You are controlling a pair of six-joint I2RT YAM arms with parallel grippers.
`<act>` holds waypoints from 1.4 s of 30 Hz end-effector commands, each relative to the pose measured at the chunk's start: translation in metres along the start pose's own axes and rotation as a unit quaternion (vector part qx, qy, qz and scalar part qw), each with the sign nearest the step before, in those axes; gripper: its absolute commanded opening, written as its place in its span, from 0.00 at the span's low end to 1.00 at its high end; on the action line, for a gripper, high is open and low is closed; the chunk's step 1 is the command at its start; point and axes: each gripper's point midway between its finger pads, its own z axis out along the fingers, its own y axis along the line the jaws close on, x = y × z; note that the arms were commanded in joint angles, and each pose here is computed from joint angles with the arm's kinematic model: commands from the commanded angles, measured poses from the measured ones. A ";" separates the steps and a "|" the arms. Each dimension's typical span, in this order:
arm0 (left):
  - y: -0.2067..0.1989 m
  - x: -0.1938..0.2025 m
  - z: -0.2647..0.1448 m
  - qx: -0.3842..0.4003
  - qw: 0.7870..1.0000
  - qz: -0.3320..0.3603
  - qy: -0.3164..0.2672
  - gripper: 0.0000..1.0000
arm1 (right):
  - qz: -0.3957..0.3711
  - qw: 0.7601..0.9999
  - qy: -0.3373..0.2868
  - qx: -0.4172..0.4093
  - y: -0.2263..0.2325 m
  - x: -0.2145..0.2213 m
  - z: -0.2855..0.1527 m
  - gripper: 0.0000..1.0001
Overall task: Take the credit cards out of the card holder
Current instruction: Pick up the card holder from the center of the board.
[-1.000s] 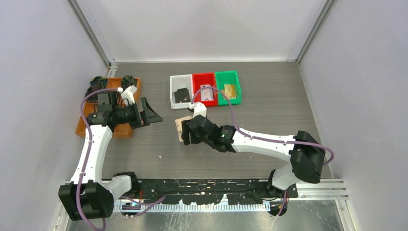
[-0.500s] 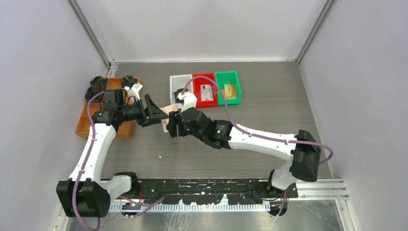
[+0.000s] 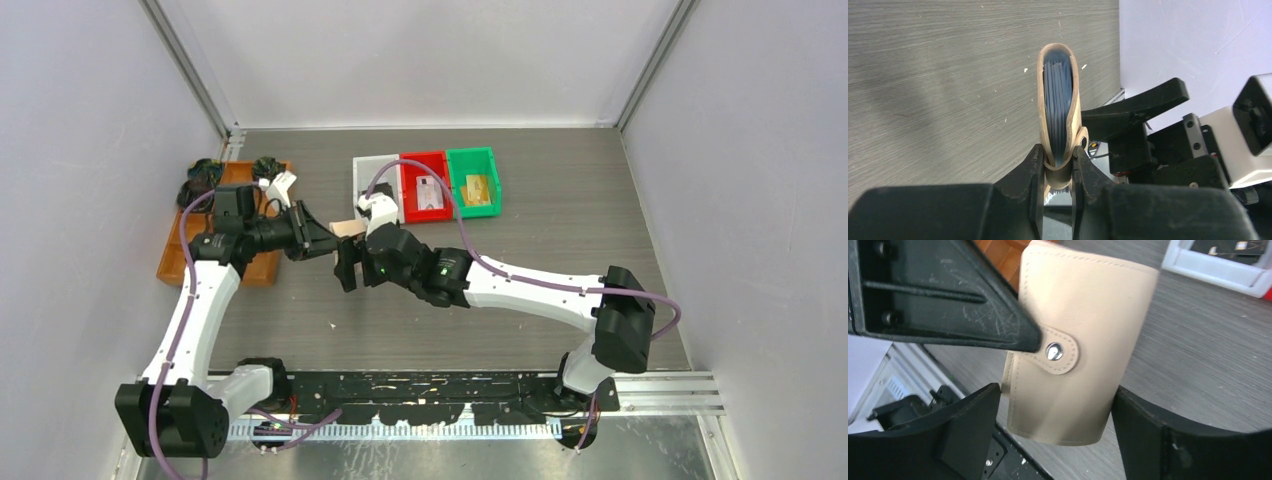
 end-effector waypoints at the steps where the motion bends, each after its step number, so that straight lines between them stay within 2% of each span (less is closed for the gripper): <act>1: -0.036 -0.008 -0.013 0.052 0.996 0.066 -0.014 0.06 | 0.031 0.993 -0.008 -0.116 0.047 -0.034 -0.023 0.89; 5: -0.051 0.002 -0.021 0.086 0.992 0.096 0.011 0.01 | 0.103 0.963 0.048 -0.246 0.045 -0.037 -0.058 0.93; 8: -0.067 0.012 -0.030 0.123 0.986 0.107 0.033 0.00 | 0.113 0.938 0.079 -0.319 0.042 -0.035 -0.088 0.94; 12: -0.088 0.021 -0.043 0.162 0.978 0.119 0.046 0.00 | 0.095 0.927 0.087 -0.352 0.037 -0.035 -0.115 0.94; 22: -0.122 0.047 -0.073 0.218 0.964 0.143 0.058 0.00 | 0.104 0.911 0.070 -0.393 0.025 -0.062 -0.129 0.92; 29: -0.129 0.055 -0.081 0.231 0.962 0.129 0.068 0.00 | 0.144 0.869 0.061 -0.470 0.056 -0.089 -0.133 0.89; 33: -0.132 0.057 -0.083 0.236 0.961 0.128 0.069 0.00 | 0.142 0.859 0.055 -0.490 0.071 -0.092 -0.139 0.78; 37: -0.133 0.058 -0.084 0.238 0.960 0.131 0.067 0.00 | 0.158 0.851 0.049 -0.499 0.075 -0.095 -0.140 0.47; 38: -0.132 0.057 -0.083 0.236 0.961 0.129 0.067 0.02 | 0.164 0.849 0.044 -0.500 0.075 -0.097 -0.141 0.34; 39: -0.130 0.056 -0.082 0.232 0.962 0.129 0.064 0.05 | 0.168 0.850 0.041 -0.498 0.074 -0.098 -0.141 0.27; 40: -0.127 0.055 -0.080 0.222 0.965 0.129 0.058 0.14 | 0.169 0.852 0.037 -0.494 0.074 -0.099 -0.142 0.24; 41: -0.124 0.054 -0.078 0.212 0.967 0.133 0.052 0.30 | 0.170 0.855 0.033 -0.489 0.072 -0.100 -0.141 0.23; 42: -0.121 0.053 -0.076 0.203 0.969 0.132 0.048 0.53 | 0.169 0.859 0.029 -0.482 0.071 -0.100 -0.140 0.22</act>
